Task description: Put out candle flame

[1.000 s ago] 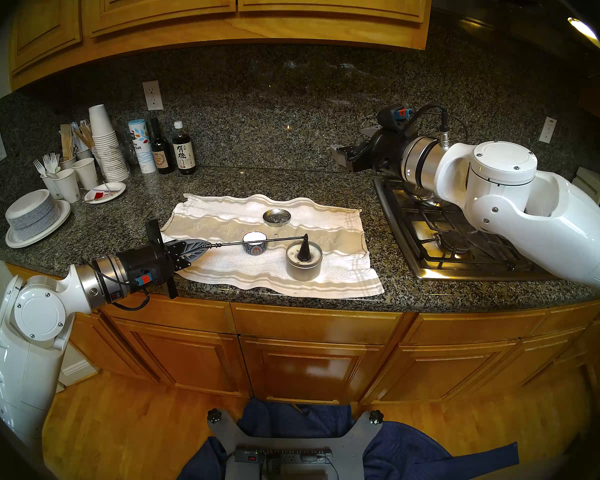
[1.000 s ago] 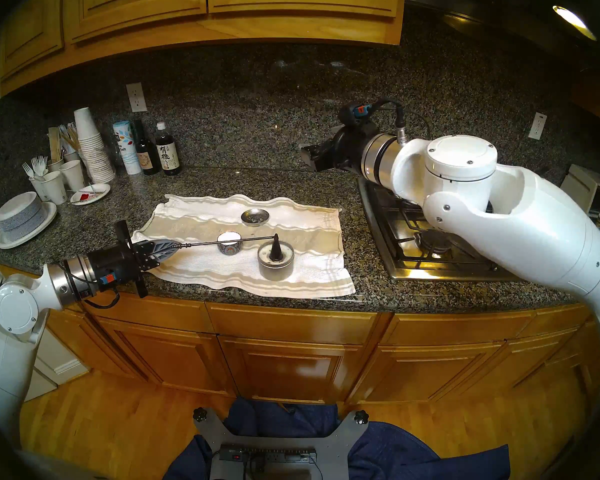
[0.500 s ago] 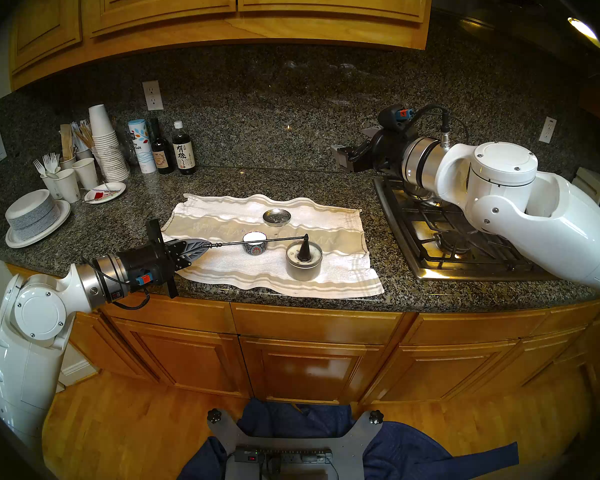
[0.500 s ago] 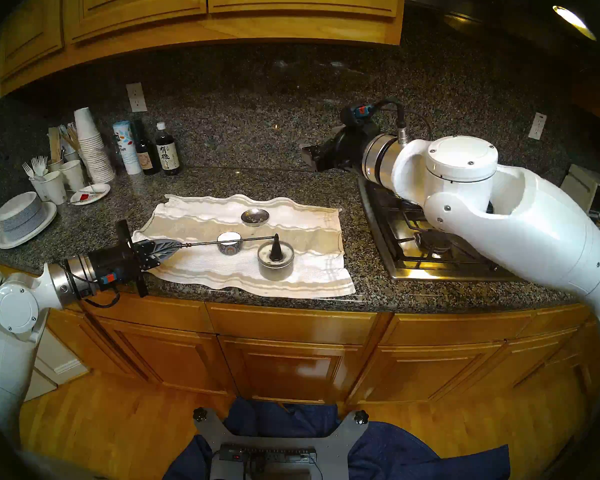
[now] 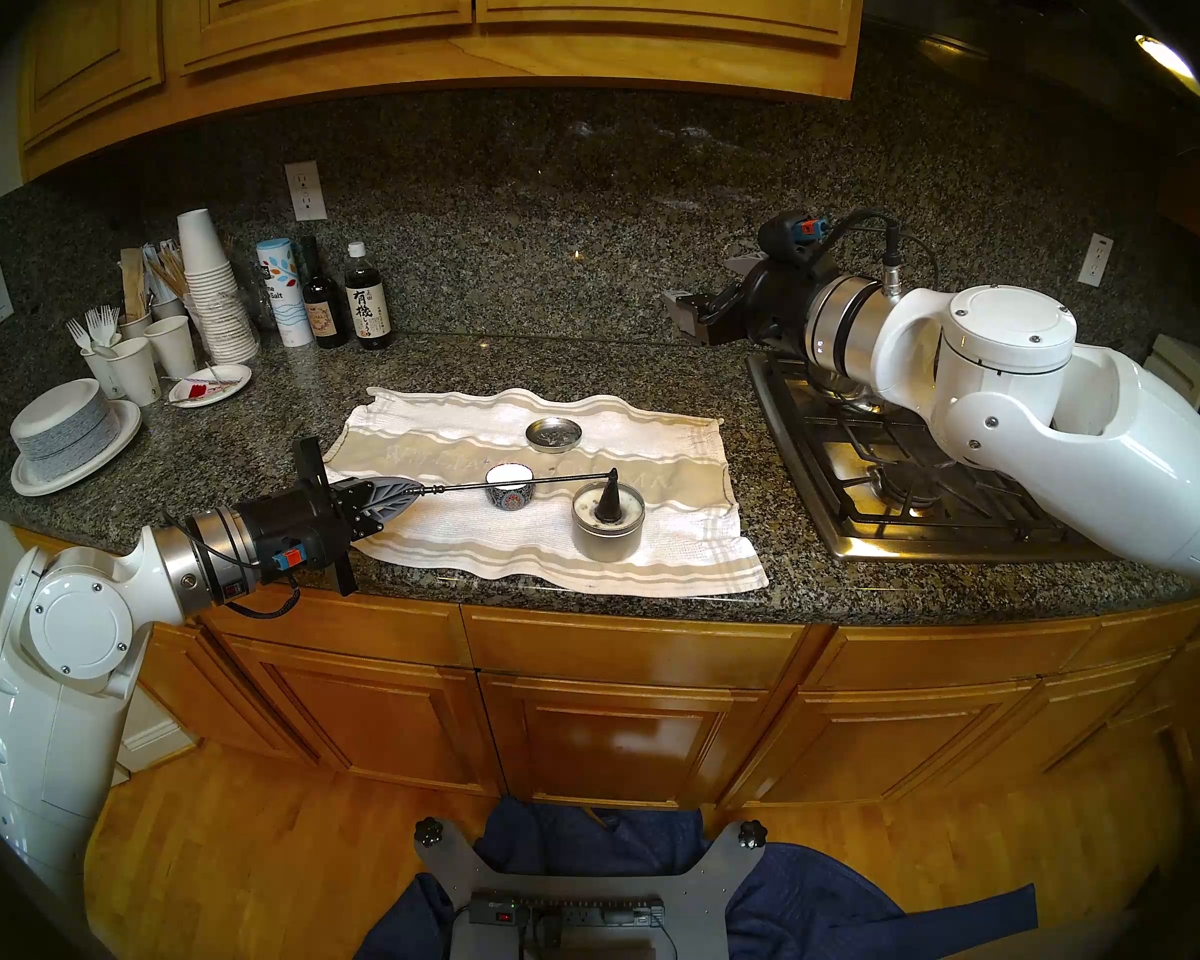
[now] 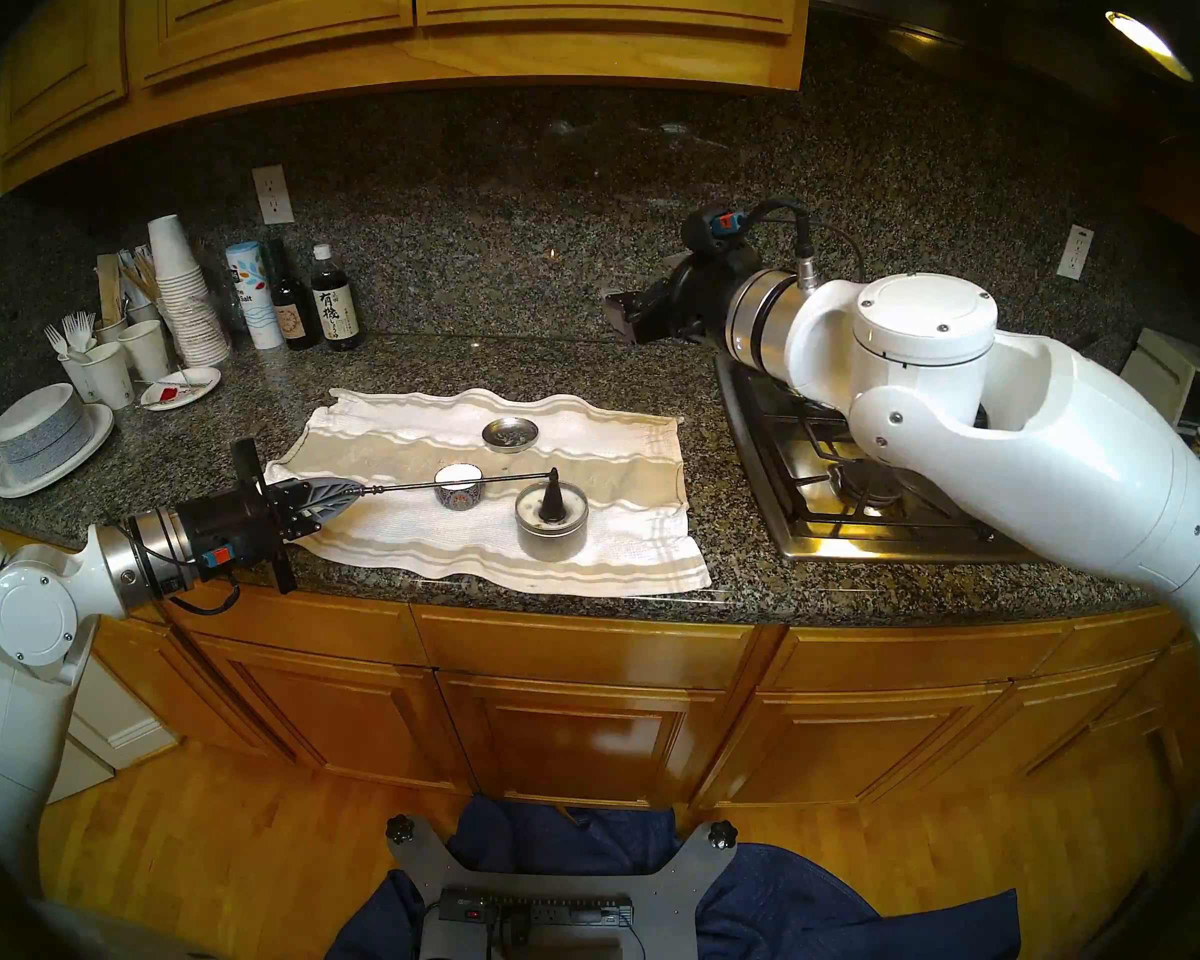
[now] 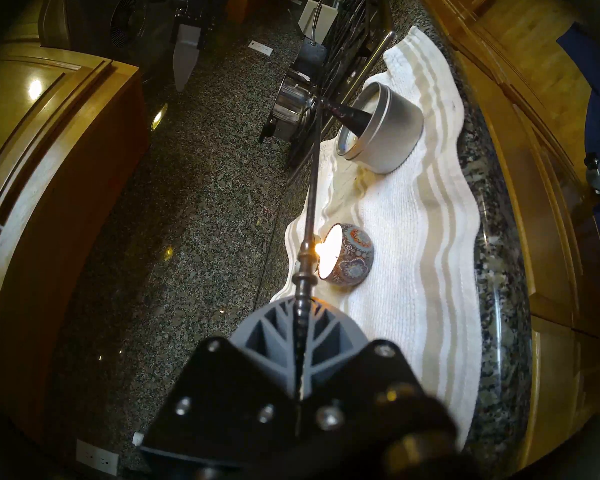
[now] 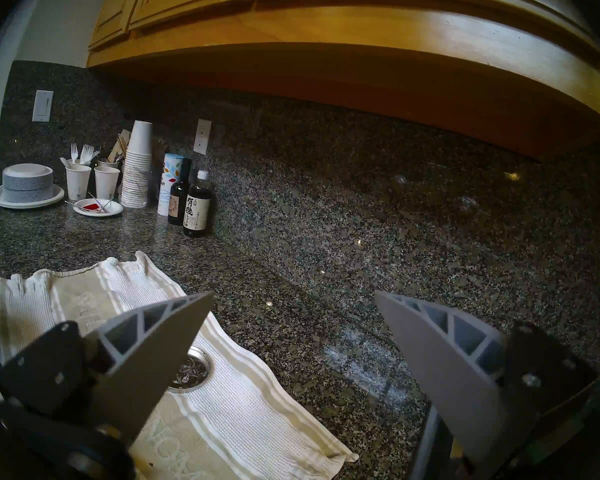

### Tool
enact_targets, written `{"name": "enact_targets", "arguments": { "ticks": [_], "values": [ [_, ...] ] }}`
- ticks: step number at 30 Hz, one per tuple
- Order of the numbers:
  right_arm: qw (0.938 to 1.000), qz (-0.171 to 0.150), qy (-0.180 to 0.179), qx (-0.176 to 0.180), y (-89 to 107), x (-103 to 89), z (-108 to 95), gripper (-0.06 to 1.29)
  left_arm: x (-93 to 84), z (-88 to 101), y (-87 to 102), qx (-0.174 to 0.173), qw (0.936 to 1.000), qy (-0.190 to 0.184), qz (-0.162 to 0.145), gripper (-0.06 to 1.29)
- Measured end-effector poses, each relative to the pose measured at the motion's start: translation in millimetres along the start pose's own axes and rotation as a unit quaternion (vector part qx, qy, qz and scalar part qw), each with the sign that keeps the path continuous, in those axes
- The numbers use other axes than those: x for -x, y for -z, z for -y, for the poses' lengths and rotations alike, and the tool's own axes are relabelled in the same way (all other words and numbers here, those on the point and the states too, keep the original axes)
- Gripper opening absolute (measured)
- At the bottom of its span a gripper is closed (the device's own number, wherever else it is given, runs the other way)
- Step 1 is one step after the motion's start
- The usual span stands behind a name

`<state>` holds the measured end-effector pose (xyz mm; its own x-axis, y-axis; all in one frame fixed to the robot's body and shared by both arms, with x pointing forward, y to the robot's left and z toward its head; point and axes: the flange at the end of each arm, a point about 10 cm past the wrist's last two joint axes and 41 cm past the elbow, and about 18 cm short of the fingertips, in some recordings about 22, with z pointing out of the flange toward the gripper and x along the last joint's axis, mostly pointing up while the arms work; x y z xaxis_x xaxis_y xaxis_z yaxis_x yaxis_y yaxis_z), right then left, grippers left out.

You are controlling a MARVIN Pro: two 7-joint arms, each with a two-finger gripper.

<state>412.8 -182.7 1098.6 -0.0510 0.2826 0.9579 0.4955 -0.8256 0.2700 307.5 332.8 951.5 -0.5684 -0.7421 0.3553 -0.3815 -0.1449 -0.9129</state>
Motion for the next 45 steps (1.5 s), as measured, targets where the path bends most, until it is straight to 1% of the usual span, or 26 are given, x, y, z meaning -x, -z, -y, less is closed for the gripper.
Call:
{"name": "enact_targets", "arguments": {
  "ticks": [13,29,38,45],
  "values": [
    [1.0000,0.001,-0.002,0.001,1.2,0.7,-0.6,1.21,-1.4,1.8,-1.2,-0.002,1.0000,-0.002,-0.003,-0.02],
    [1.0000,0.002,-0.002,0.002,1.2,1.8,-1.0,1.21,-6.7,12.9,-2.1,-0.027,0.9995,0.013,-0.006,-0.02],
    [1.0000,0.003,-0.004,0.003,-0.8,2.6,-2.7,1.21,-5.8,23.6,10.3,-0.037,0.9993,0.003,0.004,-0.02],
    [1.0000,0.002,-0.006,0.002,-4.5,3.0,-2.5,1.21,1.2,29.0,30.0,-0.046,0.9985,-0.003,0.028,-0.02]
  ]
}}
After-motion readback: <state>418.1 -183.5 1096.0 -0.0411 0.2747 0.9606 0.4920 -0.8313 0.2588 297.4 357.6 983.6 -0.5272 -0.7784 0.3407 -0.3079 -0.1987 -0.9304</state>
